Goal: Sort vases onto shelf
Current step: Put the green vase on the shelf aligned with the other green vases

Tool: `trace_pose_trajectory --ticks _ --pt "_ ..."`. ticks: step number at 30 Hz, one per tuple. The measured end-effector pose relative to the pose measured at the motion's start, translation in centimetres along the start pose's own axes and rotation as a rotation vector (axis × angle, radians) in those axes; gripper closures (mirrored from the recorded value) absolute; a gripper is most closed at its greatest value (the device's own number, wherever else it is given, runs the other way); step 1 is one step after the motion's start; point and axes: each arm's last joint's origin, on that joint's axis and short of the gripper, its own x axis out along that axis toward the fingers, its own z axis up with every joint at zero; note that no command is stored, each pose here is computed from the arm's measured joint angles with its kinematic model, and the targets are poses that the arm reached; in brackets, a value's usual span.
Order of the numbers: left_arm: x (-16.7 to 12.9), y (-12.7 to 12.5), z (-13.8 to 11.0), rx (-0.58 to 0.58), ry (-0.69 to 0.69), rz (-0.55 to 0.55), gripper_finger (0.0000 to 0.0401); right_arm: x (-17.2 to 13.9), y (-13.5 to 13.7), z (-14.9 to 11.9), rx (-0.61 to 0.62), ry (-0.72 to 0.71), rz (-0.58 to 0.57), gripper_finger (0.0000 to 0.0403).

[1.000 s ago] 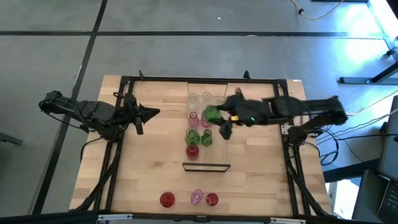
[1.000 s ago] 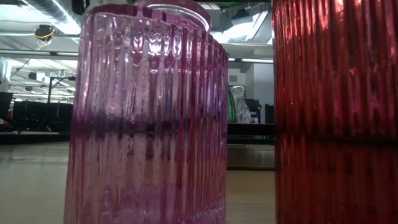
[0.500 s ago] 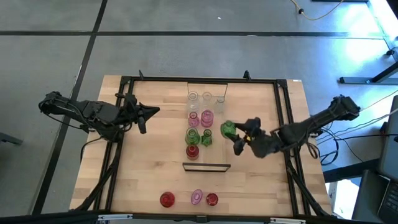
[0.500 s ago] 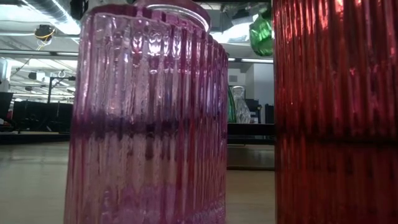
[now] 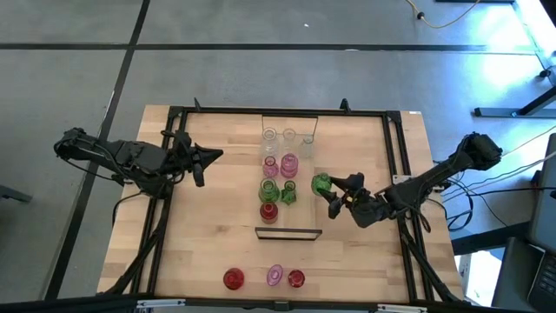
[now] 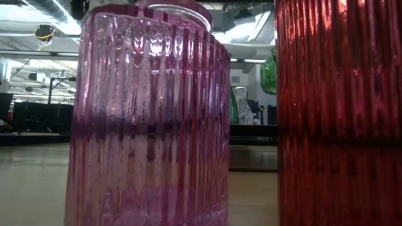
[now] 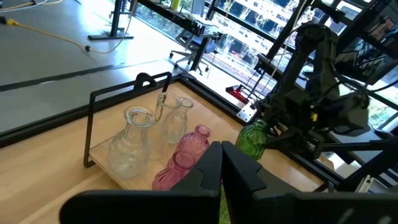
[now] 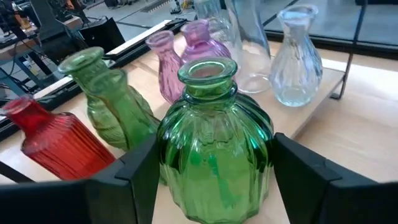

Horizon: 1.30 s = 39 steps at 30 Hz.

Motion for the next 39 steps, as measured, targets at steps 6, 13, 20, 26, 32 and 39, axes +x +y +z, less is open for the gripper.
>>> trace_pose_trajectory --ticks 6,13,20,26,32,39 --pt "0.0 0.0 0.0 0.000 0.000 -0.001 0.0401 0.4 -1.2 -1.6 -0.032 0.008 -0.019 0.0169" --pt "0.0 0.0 0.0 0.001 0.002 -0.002 0.0401 1.5 -0.7 -2.8 -0.072 -0.006 0.018 0.0169" --pt "0.0 0.0 0.0 0.001 0.002 -0.001 0.0401 3.4 -0.6 -3.8 -0.071 0.014 0.016 0.0169" --pt "0.0 0.0 0.0 0.001 0.003 -0.002 0.0401 5.0 -0.6 -4.3 -0.064 0.047 0.041 0.0169" --pt "0.0 0.0 0.0 0.001 0.003 -0.002 0.0401 5.2 -0.5 -4.7 -0.067 0.056 0.046 0.0169" --pt "0.0 0.0 0.0 0.002 0.003 -0.002 0.0401 5.1 -0.4 -4.7 -0.064 0.077 0.072 0.0169"
